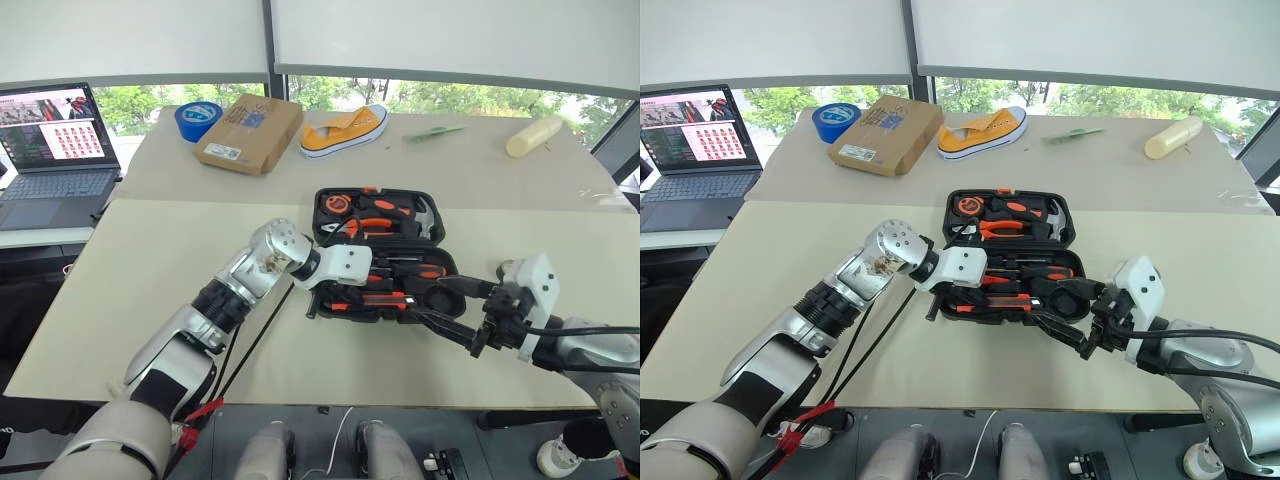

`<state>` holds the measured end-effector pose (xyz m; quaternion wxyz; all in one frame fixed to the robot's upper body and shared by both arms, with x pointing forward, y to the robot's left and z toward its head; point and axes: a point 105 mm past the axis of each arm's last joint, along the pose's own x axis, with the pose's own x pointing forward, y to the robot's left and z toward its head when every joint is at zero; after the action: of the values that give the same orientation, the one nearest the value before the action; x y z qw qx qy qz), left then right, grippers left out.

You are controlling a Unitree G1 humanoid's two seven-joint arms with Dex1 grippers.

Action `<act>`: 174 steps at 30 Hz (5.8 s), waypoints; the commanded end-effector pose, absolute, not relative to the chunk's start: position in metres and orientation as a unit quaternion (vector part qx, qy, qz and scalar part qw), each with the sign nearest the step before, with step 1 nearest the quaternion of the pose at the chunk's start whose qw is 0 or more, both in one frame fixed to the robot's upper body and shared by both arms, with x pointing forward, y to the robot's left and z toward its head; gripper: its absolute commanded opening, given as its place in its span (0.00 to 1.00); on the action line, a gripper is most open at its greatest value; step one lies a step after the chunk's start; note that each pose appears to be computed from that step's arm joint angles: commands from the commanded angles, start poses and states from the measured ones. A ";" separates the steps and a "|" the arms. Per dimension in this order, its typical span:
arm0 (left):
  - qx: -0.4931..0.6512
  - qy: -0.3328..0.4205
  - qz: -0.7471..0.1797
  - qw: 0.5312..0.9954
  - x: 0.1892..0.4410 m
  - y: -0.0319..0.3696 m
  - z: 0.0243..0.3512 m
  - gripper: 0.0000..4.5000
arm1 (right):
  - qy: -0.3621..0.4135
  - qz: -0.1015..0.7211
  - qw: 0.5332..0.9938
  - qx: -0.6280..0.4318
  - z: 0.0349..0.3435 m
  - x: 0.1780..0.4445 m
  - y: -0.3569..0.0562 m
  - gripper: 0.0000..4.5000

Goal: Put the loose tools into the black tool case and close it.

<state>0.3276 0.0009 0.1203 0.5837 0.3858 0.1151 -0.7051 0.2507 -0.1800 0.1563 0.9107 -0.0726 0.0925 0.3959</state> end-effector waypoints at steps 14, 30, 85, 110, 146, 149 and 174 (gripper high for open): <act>0.354 0.099 -0.696 0.617 0.336 -0.012 0.137 0.01 | 0.060 0.392 0.915 -0.081 0.168 0.257 -0.180 1.00; 0.333 0.068 -0.684 0.645 0.347 -0.016 0.130 0.01 | 0.068 0.372 0.922 -0.083 0.168 0.246 -0.188 1.00; 0.176 0.065 -0.662 0.726 0.255 0.105 0.216 1.00 | 0.139 0.353 0.905 -0.193 0.169 0.331 -0.285 0.01; 0.186 0.060 -0.657 0.728 0.261 0.106 0.209 1.00 | 0.174 0.475 0.821 -0.267 0.129 0.282 -0.198 0.31; 0.193 0.115 -0.498 0.838 0.371 0.096 0.140 0.01 | 0.147 0.298 0.913 -0.235 0.139 0.362 -0.261 0.00; 0.179 0.112 -0.514 0.832 0.366 0.083 0.143 0.01 | 0.137 0.320 0.907 -0.236 0.137 0.365 -0.243 0.00; 0.162 0.161 -0.615 0.755 0.279 0.092 0.106 0.01 | 0.171 0.356 0.895 -0.206 0.123 0.286 -0.245 0.00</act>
<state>0.2911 0.1070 0.1000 0.7746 0.1679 0.1858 -0.5808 0.2878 -0.2496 0.1066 0.8922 -0.2006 0.2029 0.3502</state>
